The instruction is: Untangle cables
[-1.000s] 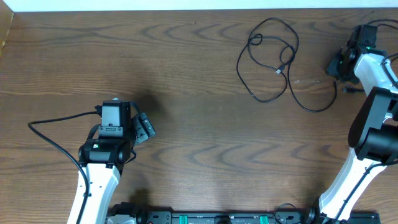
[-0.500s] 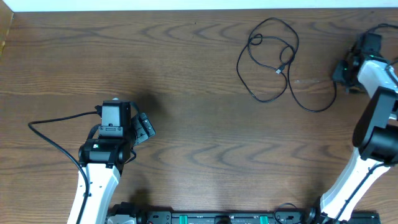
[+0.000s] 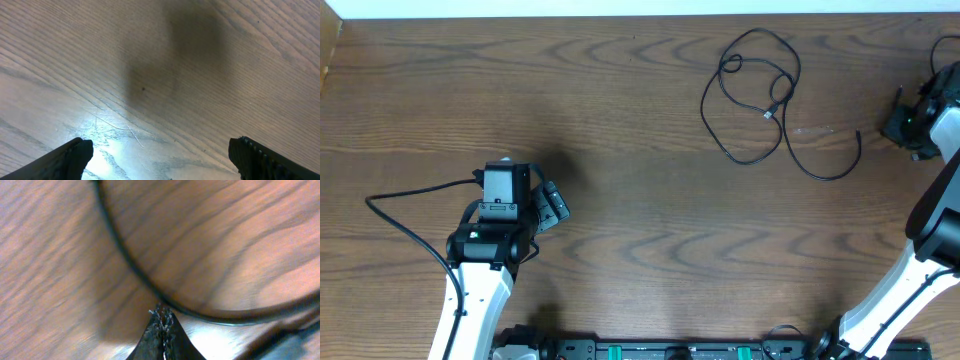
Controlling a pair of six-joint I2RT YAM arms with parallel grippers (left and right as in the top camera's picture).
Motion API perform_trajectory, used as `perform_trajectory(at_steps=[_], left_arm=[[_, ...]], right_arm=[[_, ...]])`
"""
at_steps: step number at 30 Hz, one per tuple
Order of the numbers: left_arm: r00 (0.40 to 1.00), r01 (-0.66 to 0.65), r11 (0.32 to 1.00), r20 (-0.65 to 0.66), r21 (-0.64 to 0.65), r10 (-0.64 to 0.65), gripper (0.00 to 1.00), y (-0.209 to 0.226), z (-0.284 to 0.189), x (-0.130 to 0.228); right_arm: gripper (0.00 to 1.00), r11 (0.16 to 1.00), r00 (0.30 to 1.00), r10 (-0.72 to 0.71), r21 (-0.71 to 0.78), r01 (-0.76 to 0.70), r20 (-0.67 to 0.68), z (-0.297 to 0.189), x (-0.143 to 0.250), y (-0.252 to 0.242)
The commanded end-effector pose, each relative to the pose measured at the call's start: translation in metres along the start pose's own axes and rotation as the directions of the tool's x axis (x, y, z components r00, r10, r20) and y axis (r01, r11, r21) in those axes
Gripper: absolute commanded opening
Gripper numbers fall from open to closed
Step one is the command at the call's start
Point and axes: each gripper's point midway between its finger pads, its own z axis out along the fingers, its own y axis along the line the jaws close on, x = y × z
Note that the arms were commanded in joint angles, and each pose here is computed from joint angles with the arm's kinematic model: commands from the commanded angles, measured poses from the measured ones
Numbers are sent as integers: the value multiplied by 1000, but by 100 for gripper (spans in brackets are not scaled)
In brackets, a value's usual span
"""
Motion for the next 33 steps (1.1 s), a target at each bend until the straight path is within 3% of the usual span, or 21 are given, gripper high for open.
perform_trajectory(at_steps=[1, 7, 12, 19, 33], left_arm=[[1000, -15, 1000, 6, -11, 15, 93, 2, -1, -3], [1000, -15, 1000, 6, -11, 15, 94, 2, -1, -3], [1000, -15, 1000, 6, -11, 15, 94, 2, -1, -3], [1000, -15, 1000, 6, -11, 15, 93, 2, -1, -3], [1000, -15, 1000, 6, -11, 15, 94, 2, -1, -3]], right_arm=[[1, 998, 994, -10, -66, 17, 106, -51, -31, 16], [1, 948, 955, 185, 215, -235, 230, -114, -42, -39], [1, 762, 878, 349, 446, -470, 328, -115, -21, -100], [1, 779, 891, 421, 435, -452, 173, -58, 9, -108], [1, 826, 884, 464, 333, -456, 60, 13, 28, -91]])
